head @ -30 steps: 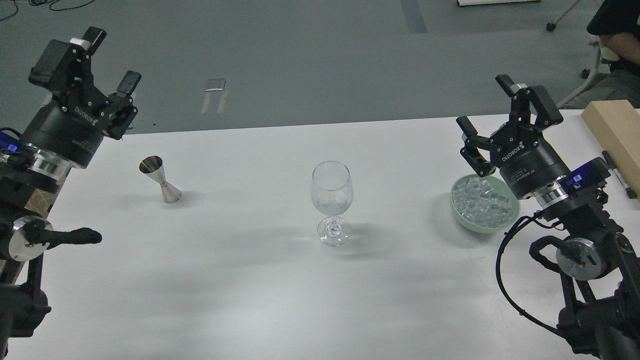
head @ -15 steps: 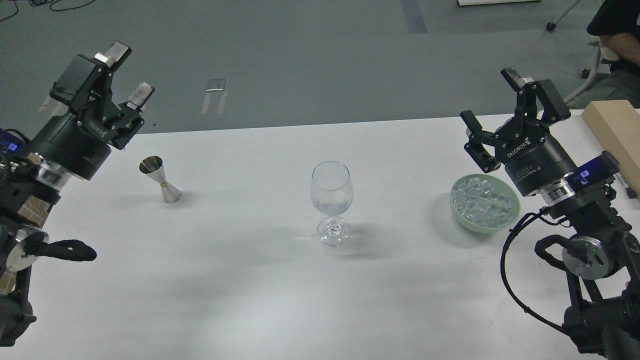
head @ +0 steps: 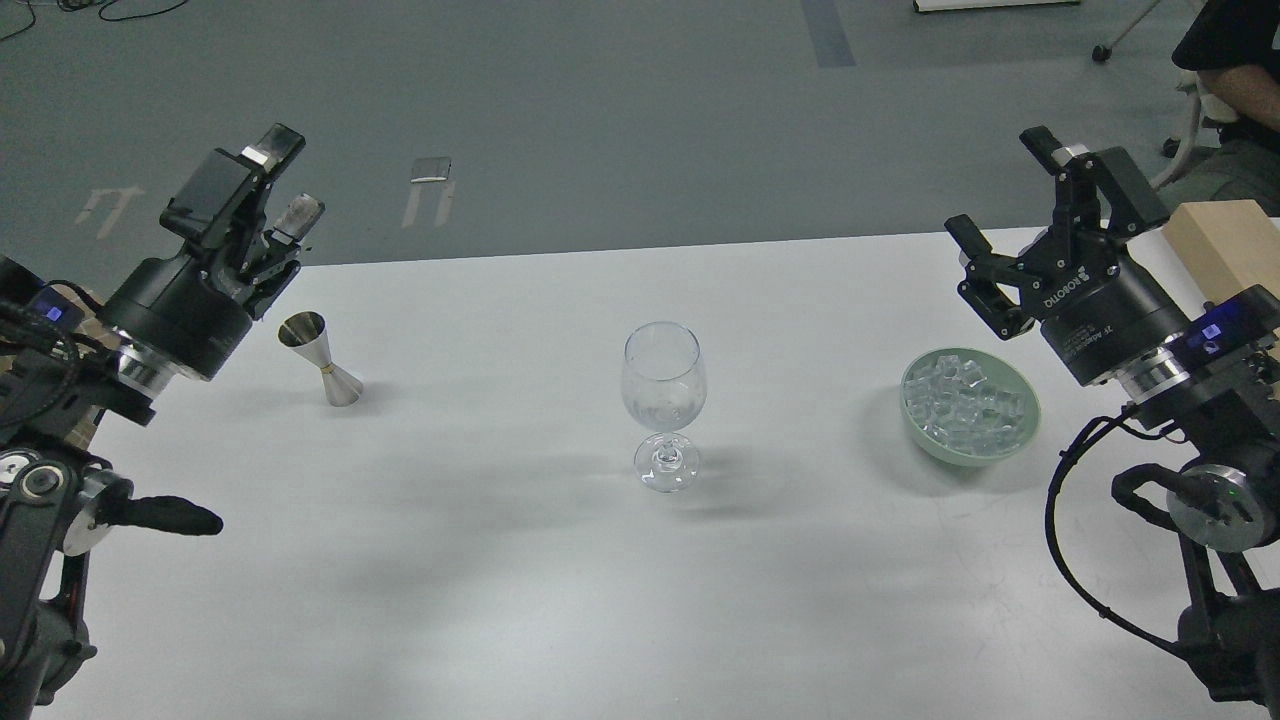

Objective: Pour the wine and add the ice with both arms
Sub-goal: 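Swing the right gripper up and around to approach the ice bowl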

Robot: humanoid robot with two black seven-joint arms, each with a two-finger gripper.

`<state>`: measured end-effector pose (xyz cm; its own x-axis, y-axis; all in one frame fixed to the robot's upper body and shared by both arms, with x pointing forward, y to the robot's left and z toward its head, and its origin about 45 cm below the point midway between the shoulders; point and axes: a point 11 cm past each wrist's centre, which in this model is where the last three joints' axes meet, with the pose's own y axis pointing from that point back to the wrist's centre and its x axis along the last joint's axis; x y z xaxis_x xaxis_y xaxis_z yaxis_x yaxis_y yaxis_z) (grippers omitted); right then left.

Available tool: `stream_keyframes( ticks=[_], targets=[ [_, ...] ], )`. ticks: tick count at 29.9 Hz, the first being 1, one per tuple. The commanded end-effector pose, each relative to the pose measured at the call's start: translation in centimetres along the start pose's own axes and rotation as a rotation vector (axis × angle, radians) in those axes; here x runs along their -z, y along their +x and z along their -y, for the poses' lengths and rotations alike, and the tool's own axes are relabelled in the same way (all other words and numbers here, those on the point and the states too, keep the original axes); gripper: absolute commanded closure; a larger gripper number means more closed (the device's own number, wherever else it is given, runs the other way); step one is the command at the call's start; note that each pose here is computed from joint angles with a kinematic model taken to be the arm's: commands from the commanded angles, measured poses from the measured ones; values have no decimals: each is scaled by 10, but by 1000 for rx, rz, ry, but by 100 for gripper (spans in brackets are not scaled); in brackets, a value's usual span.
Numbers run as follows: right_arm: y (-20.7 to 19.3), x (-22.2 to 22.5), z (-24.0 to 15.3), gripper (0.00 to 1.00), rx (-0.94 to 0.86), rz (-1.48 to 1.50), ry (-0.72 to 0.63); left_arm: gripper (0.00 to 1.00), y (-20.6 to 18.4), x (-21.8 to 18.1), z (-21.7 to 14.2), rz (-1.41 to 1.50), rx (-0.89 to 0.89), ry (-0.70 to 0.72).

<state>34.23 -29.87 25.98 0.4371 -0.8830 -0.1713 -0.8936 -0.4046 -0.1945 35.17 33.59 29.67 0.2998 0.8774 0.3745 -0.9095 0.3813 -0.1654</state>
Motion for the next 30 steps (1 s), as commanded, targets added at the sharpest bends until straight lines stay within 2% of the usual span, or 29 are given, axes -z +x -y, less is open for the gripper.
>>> stream_keyframes(
  ticks=[1,5,8,15,17,20,25,29,30],
  targets=[
    [4,5,-1,0,1,-22,-3,4,-11,-1,8,-51,-42,-25],
    [3,11,0,0,3,-28,15,2,-30,-11,10,-319,34,-105],
    [2,14,0,0,8,-34,23,2,-33,-9,9,-527,82,-72],
    [4,20,-1,0,2,-43,38,5,-27,-5,12,-396,91,2],
    [4,25,-1,0,8,-59,40,20,-22,-9,16,-304,41,-24],
    [8,33,-4,0,18,-100,31,20,-17,-7,18,-244,-59,-34],
    [18,50,-9,0,32,-193,2,20,-14,-5,15,-230,-96,-26],
    [25,68,-11,0,51,-278,-18,31,-8,-4,14,-202,-165,-26],
    [27,70,-12,0,52,-293,-24,31,-6,-4,14,-190,-188,-28]
  ],
)
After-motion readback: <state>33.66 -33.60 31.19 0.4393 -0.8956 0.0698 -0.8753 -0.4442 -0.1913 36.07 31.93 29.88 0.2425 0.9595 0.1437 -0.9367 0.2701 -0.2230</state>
